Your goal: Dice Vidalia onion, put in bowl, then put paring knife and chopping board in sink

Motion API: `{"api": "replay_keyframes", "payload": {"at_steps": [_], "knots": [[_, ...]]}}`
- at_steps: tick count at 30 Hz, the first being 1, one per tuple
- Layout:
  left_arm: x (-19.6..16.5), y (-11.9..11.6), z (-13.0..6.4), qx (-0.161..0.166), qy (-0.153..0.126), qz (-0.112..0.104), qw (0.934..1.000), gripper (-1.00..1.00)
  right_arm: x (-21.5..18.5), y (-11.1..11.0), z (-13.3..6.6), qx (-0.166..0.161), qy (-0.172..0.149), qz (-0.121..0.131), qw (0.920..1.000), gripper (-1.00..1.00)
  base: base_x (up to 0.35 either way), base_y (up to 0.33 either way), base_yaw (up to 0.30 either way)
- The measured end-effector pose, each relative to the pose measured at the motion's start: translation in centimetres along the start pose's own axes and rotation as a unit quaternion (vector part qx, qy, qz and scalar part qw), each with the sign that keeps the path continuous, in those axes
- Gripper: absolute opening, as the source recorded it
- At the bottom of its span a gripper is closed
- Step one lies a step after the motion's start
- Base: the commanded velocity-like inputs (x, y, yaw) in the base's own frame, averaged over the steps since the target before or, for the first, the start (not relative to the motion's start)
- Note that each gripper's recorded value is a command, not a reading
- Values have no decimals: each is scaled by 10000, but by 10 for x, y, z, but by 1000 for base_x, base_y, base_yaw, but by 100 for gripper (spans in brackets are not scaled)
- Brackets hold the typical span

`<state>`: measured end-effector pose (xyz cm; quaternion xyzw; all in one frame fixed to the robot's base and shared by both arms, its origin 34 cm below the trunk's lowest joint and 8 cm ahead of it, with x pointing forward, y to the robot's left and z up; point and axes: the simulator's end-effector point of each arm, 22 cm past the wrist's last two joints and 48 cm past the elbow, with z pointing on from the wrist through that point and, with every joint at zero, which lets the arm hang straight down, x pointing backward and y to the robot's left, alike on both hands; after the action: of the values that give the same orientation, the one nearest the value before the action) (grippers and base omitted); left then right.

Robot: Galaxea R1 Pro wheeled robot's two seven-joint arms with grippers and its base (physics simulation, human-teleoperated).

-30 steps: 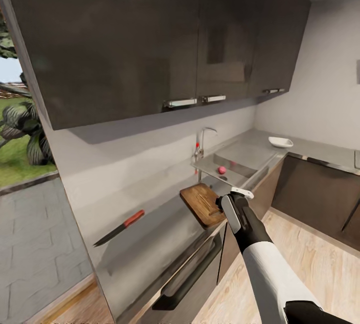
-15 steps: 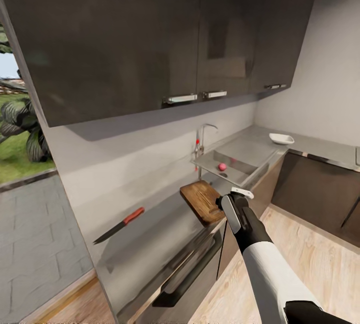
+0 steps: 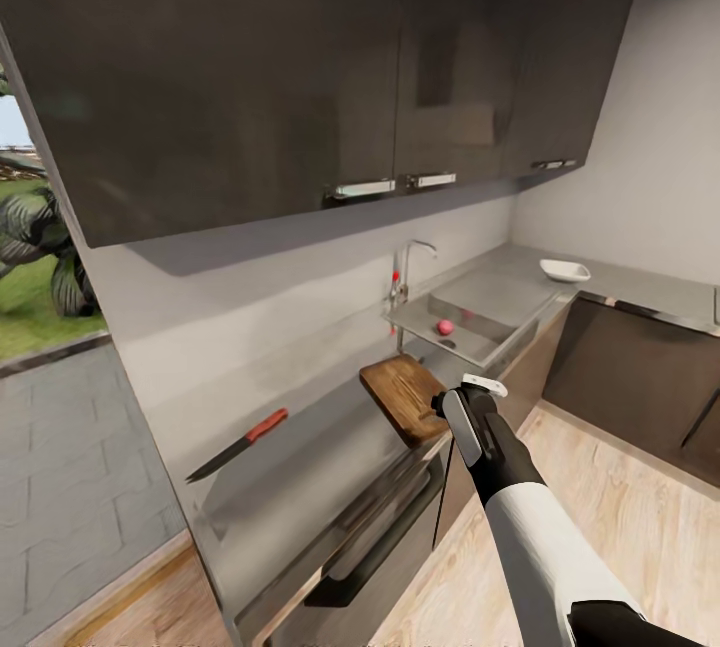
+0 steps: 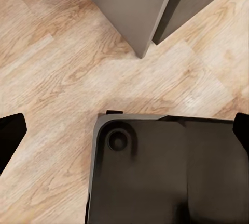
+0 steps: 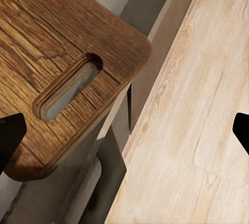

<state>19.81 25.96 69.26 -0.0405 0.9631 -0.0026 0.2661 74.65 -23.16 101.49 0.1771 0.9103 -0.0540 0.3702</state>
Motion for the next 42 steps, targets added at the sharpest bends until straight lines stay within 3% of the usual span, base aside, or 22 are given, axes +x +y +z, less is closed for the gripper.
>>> {"api": "replay_keyframes", "payload": {"at_steps": [42], "knots": [[23,1,-7,-23,346,10,9994,100,30,-2,30,94,307,-77,9995,100,33,0,0]]}}
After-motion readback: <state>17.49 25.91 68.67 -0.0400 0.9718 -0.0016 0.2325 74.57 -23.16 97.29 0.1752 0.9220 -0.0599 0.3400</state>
